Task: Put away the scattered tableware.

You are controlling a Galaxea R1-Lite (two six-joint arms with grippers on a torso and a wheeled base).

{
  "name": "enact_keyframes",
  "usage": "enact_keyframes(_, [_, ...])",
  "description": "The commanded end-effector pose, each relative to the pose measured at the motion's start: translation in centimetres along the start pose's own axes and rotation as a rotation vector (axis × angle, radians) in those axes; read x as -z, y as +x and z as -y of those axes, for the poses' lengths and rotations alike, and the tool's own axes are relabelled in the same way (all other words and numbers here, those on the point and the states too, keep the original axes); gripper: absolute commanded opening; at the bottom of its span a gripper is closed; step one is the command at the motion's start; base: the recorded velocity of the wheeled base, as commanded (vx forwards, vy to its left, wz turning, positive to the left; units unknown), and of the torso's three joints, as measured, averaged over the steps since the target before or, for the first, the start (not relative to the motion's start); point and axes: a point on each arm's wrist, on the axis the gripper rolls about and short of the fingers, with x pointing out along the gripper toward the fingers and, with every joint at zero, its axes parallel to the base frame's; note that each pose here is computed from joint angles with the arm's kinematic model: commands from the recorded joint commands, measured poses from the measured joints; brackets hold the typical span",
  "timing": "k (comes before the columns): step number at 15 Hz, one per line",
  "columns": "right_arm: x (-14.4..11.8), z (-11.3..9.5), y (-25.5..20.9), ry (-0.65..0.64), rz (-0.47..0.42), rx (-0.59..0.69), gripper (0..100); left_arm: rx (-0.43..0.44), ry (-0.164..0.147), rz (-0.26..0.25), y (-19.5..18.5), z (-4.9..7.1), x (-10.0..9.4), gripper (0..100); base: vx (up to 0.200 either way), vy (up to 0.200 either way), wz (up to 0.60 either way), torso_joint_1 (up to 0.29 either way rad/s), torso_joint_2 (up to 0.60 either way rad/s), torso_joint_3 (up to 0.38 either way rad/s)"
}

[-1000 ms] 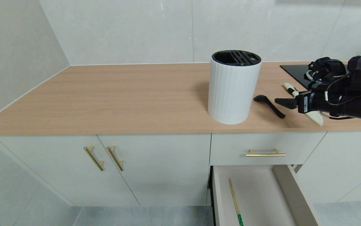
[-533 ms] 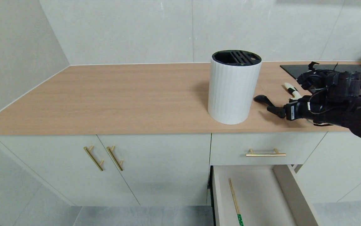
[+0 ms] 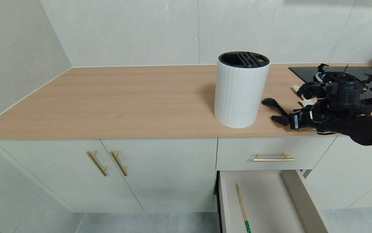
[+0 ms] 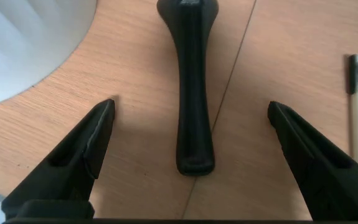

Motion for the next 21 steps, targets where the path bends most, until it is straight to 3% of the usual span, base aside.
enact_keyframes(1, [0.3, 0.0, 0.3, 0.001, -0.007, -0.002, 100, -0.001, 0.000, -0.001, 0.0, 0.0, 0.0, 100, 0.000, 0.000, 0.00, 0.000, 0.00, 0.000])
enact_keyframes(2, [0.2, 0.0, 0.4, 0.001, -0.006, -0.002, 0, -0.001, 0.000, -0.001, 0.0, 0.0, 0.0, 100, 0.000, 0.000, 0.00, 0.000, 0.00, 0.000])
enact_keyframes(7, [0.6, 0.1, 0.9, 0.003, -0.015, -0.003, 0, -0.001, 0.000, -0.001, 0.0, 0.0, 0.0, 100, 0.000, 0.000, 0.00, 0.000, 0.00, 0.000])
enact_keyframes(14, [-1.1, 0.0, -0.1, 0.018, 0.032, 0.015, 0, -0.001, 0.000, -0.001, 0.0, 0.0, 0.0, 100, 0.000, 0.000, 0.00, 0.000, 0.00, 0.000])
enact_keyframes(17, [-3.5, -1.8, -4.0, 0.125, 0.071, 0.114, 0, -0.001, 0.000, -0.001, 0.0, 0.0, 0.0, 100, 0.000, 0.000, 0.00, 0.000, 0.00, 0.000])
enact_keyframes(21, [-2.1, -3.2, -9.6, 0.148, 0.036, 0.212, 0, -0.001, 0.000, -0.001, 0.0, 0.0, 0.0, 100, 0.000, 0.000, 0.00, 0.000, 0.00, 0.000])
